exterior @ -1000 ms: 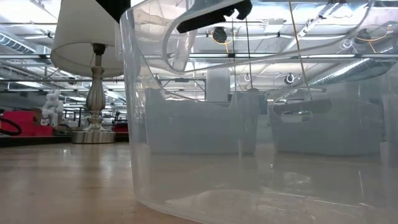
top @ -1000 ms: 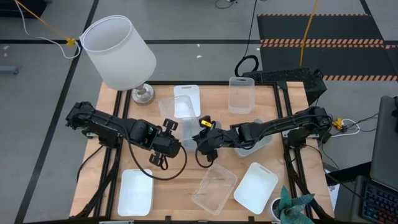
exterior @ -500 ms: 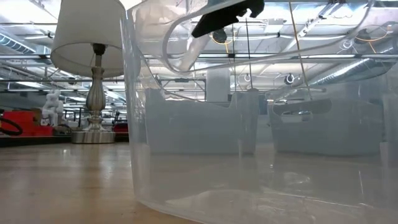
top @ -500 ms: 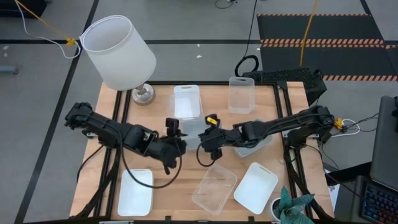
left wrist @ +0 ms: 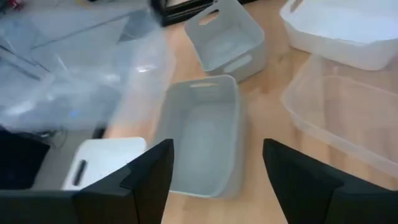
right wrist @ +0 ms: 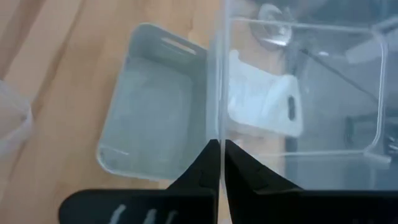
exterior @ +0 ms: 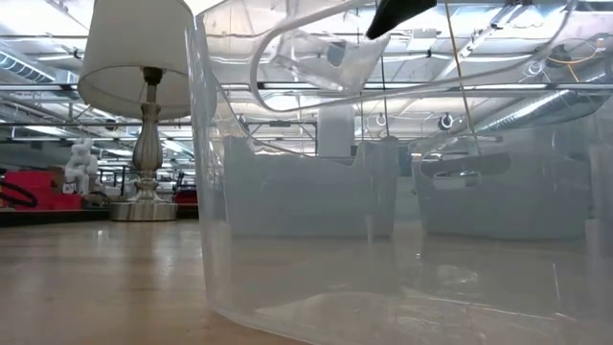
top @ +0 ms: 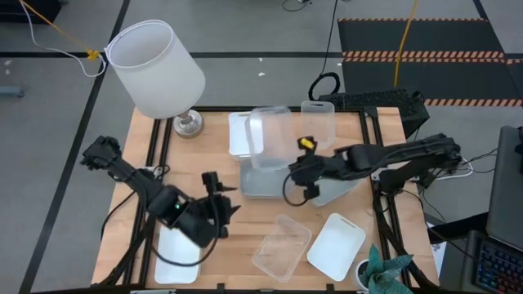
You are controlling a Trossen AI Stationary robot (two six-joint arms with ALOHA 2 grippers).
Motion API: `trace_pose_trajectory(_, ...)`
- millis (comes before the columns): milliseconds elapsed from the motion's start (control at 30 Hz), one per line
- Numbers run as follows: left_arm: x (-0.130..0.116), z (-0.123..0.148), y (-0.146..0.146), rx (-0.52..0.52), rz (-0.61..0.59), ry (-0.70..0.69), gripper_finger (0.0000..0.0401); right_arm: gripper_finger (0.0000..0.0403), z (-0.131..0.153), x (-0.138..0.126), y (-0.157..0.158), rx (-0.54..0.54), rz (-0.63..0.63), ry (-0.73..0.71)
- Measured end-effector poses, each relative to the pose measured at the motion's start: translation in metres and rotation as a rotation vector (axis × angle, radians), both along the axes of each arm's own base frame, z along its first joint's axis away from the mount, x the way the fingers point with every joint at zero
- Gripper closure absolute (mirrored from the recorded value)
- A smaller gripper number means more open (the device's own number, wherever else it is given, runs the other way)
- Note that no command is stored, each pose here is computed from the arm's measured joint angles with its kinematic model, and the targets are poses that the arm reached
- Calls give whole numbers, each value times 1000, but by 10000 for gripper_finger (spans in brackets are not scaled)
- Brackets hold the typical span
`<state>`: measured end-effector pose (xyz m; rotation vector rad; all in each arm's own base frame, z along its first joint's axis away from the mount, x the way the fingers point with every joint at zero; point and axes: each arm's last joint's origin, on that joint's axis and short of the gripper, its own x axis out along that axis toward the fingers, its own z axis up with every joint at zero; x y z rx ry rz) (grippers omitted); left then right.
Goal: Stack baskets by color
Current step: Stack the middle left transparent bin on the top transparent bin
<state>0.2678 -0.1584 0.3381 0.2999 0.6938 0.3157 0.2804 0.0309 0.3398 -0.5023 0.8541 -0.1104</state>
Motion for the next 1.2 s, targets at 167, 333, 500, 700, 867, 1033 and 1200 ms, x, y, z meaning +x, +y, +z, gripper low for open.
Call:
trace_pose_trajectory(167, -9, -32, -17, -31, 31, -54, 181, 402, 18, -23, -18, 1, -51, -32)
trace_pose_trajectory(333, -11, -62, -26, -90, 30, -110, 198, 402, 29, -40, -39, -34, -93, -32)
trace_pose_trajectory(500, -7, -80, -26, -115, 16, -164, 203, 403, 32, -55, -63, -73, -151, 16)
trace_pose_trajectory(700, -1, -86, -18, -102, 25, -178, 203, 403, 29, -68, -90, -53, -198, 101)
trace_pose_trajectory(867, 1, -86, -15, -104, 37, -178, 203, 403, 26, -78, -108, -22, -240, 161)
trace_pose_trajectory(1033, 2, -85, -15, -109, 34, -187, 203, 403, 23, -86, -119, 9, -253, 201)
trace_pose_trajectory(1200, 4, -83, -17, -113, 7, -195, 203, 403, 17, -89, -127, 26, -253, 225)
